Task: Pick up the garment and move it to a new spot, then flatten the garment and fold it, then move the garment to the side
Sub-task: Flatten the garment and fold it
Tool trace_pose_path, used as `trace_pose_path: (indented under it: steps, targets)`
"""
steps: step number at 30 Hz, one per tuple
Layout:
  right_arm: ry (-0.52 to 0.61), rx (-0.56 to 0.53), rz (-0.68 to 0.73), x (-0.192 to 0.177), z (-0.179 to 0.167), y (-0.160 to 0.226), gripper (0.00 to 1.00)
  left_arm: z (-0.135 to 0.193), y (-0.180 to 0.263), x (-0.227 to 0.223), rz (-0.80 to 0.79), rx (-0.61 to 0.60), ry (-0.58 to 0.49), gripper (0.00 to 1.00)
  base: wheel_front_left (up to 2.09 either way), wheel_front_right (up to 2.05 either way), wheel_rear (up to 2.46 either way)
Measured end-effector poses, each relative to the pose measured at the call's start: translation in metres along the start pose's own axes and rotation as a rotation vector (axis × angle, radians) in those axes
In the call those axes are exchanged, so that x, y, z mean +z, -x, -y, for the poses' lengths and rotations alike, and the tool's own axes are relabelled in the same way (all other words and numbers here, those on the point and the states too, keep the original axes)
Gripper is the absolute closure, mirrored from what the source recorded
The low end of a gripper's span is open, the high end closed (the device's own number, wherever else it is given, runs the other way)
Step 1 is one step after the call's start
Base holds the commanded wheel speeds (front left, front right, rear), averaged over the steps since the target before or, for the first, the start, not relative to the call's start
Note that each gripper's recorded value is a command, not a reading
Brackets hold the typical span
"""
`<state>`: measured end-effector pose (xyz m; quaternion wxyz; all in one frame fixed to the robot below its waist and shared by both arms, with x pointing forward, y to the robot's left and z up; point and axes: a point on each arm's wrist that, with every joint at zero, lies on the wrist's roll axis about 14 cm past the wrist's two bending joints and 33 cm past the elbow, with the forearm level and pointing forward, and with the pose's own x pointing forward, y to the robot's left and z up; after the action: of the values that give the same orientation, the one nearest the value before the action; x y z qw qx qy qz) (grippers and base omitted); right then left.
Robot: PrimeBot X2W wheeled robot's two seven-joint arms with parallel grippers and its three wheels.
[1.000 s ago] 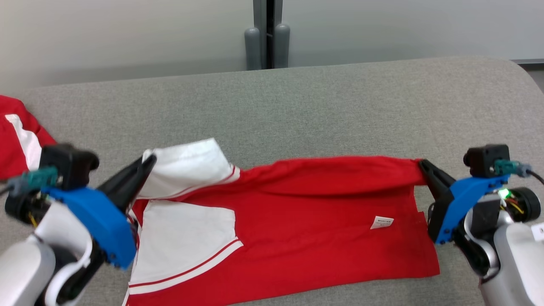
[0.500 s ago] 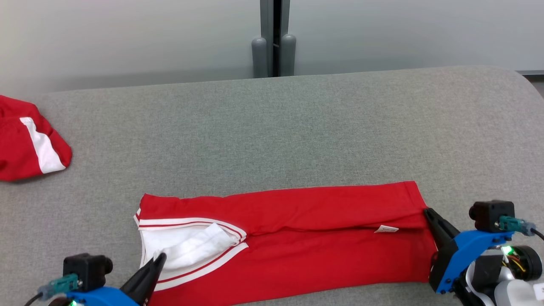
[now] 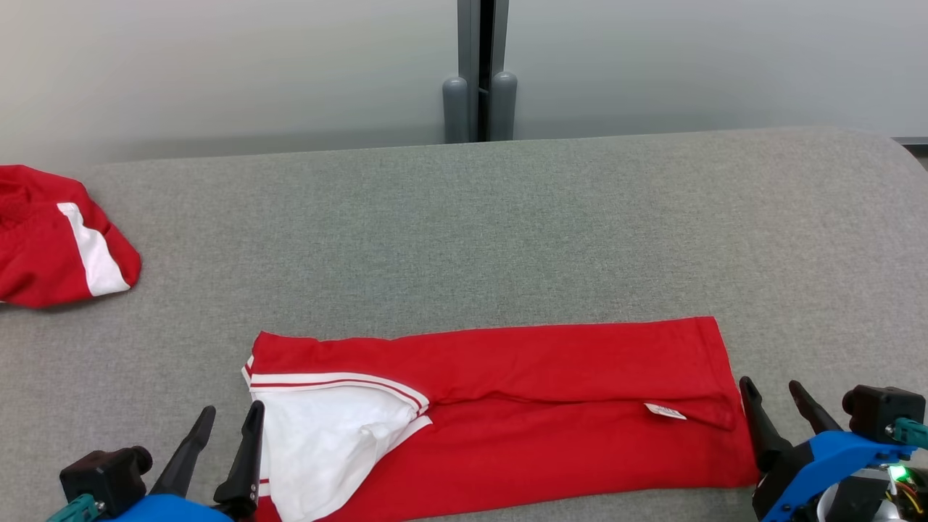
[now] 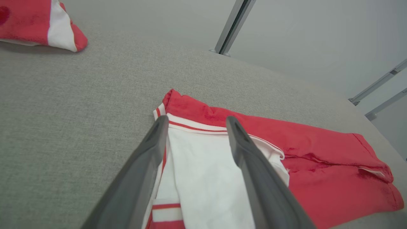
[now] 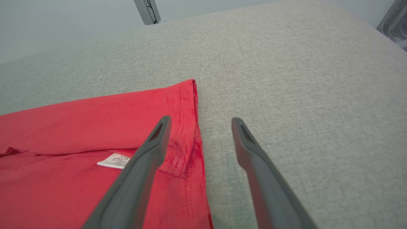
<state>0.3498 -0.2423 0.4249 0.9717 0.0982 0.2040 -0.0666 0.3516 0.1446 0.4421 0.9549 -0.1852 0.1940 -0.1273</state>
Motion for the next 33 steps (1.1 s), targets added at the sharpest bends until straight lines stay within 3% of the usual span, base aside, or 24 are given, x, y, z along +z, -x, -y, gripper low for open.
trace_pose_path:
  steps: [10,20,21,22,26,33]
  targets:
    - [0.021,0.023,0.005,-0.003,-0.012,-0.014,0.00,-0.008,-0.007,0.007,0.080,0.067,-0.071,0.00,0.00,0.00,0.00]
    - [0.018,0.033,-0.150,-0.056,-0.018,-0.026,0.00,-0.027,-0.002,0.003,0.086,0.137,-0.078,0.00,0.00,0.00,0.00]
    - [0.014,0.039,-0.152,-0.057,-0.020,-0.027,0.05,-0.027,-0.002,0.002,0.085,0.139,-0.078,0.00,0.00,0.00,0.00]
    - [0.011,0.046,-0.154,-0.058,-0.022,-0.029,0.50,-0.028,-0.002,0.002,0.087,0.142,-0.078,0.00,0.00,0.00,0.00]
    - [0.013,0.063,-0.153,-0.057,-0.029,-0.033,0.98,-0.024,-0.004,0.000,0.088,0.137,-0.079,0.00,0.00,0.00,0.00]
    - [-0.005,0.003,-0.092,-0.036,-0.010,-0.035,1.00,-0.011,-0.014,0.002,0.099,0.098,-0.091,0.00,0.00,0.00,0.00]
